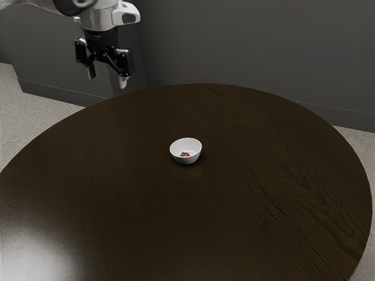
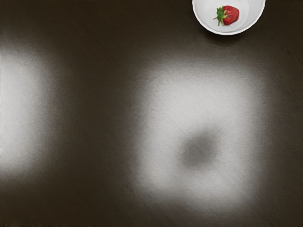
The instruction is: Take strawberry from the bowl
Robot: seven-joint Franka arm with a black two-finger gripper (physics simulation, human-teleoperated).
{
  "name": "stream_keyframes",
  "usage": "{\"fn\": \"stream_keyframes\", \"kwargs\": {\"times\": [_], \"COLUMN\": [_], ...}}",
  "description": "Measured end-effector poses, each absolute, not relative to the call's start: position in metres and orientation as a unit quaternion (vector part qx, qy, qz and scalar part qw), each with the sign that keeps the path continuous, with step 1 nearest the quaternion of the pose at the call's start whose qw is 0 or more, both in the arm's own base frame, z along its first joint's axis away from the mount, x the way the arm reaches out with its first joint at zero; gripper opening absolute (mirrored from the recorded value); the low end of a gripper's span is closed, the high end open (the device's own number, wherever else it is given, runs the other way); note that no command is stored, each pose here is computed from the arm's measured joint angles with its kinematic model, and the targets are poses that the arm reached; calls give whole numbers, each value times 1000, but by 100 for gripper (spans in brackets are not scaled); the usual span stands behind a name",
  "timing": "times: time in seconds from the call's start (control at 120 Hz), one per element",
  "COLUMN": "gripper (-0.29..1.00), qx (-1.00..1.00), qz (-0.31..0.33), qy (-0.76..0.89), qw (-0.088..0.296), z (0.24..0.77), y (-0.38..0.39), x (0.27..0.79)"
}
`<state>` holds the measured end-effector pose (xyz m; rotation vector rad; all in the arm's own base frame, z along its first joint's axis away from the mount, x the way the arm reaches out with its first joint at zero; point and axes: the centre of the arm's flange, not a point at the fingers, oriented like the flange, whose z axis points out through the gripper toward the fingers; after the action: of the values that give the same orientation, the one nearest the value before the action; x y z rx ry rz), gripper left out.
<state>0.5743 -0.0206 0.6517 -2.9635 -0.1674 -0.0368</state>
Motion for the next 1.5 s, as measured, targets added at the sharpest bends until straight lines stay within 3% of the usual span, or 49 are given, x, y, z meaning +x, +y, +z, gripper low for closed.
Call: {"fn": "stream_keyframes", "kwargs": {"times": [0.142, 0.267, 0.483, 0.675, 1.058, 1.5], "gripper": [70, 70, 70, 70, 31, 25], "qx": [-994, -993, -996, -998, -996, -995], "qz": [4, 33, 29, -5, -24, -28], "qy": [-65, -60, -69, -64, -72, -82], "qw": [93, 92, 41, 23, 51, 58], "z": [626, 563, 487, 466, 417, 361], "y": [-20, -28, -50, -84, -87, -83], "x": [584, 598, 637, 675, 716, 741]}}
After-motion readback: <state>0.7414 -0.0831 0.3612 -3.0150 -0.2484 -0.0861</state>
